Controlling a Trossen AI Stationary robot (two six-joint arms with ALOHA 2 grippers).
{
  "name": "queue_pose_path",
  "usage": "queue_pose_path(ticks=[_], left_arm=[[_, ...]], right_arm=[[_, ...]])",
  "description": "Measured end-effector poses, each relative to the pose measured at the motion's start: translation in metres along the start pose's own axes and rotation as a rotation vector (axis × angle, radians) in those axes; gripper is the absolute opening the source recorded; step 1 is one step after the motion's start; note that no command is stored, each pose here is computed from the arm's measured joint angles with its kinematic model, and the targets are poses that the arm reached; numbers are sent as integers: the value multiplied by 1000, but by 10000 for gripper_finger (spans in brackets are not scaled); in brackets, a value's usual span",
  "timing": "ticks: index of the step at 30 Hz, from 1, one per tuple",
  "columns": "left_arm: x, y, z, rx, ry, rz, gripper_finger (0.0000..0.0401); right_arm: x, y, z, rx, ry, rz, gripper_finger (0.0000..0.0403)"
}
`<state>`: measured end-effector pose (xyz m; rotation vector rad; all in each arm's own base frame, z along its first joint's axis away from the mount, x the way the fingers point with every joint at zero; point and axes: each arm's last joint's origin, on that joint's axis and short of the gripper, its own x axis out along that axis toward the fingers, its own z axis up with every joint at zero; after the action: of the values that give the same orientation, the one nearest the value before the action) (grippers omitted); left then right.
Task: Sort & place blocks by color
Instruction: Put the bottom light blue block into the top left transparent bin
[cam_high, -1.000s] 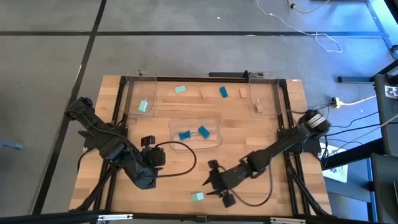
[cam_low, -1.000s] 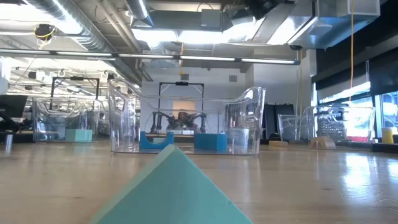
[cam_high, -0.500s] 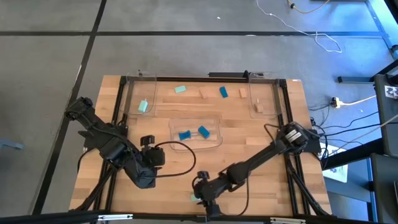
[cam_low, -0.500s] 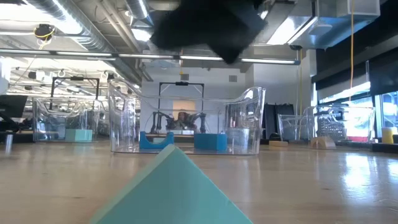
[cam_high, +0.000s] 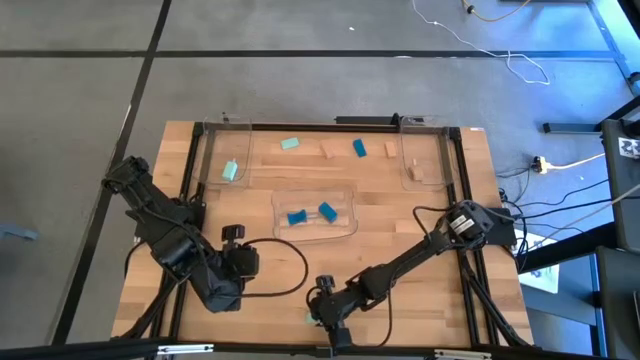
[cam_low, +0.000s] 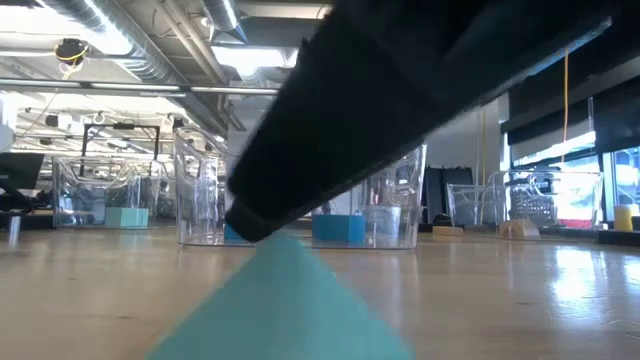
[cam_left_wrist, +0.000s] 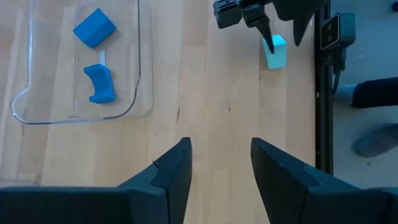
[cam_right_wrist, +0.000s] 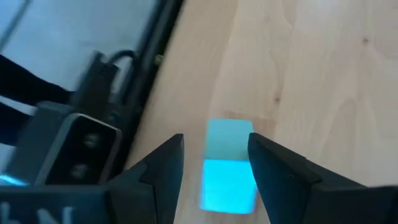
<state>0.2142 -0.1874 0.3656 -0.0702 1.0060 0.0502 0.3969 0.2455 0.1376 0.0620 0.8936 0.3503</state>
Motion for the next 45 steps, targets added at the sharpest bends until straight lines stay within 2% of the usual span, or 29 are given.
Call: queue_pose_path(ticks=[5, 19, 27, 30, 34, 39, 43, 45], left_arm=[[0, 0, 0, -1, 0, 0, 156], [0, 0, 0, -1, 0, 1, 156], [0, 0, 0, -1, -1, 0, 156], [0, 0, 0, -2, -1, 0, 156], [0, 0, 0, -9, -1, 0, 156], [0, 0, 0, -39, -1, 1, 156], [0, 0, 0, -72, -1, 1, 156], [0, 0, 0, -71, -1, 1, 156]], right_arm=[[2, -2, -4, -31, 15, -46, 184], [2, -3, -7, -7, 56, -47, 184], [15, -6, -17, -9, 76, -89, 183], [16, -7, -17, -16, 68, -111, 172], [16, -7, -17, -8, 67, -110, 131], [16, -7, -16, -5, 54, -112, 131], [15, -6, -10, -17, 45, -171, 131], [12, -8, -5, -45, 58, -240, 131]])
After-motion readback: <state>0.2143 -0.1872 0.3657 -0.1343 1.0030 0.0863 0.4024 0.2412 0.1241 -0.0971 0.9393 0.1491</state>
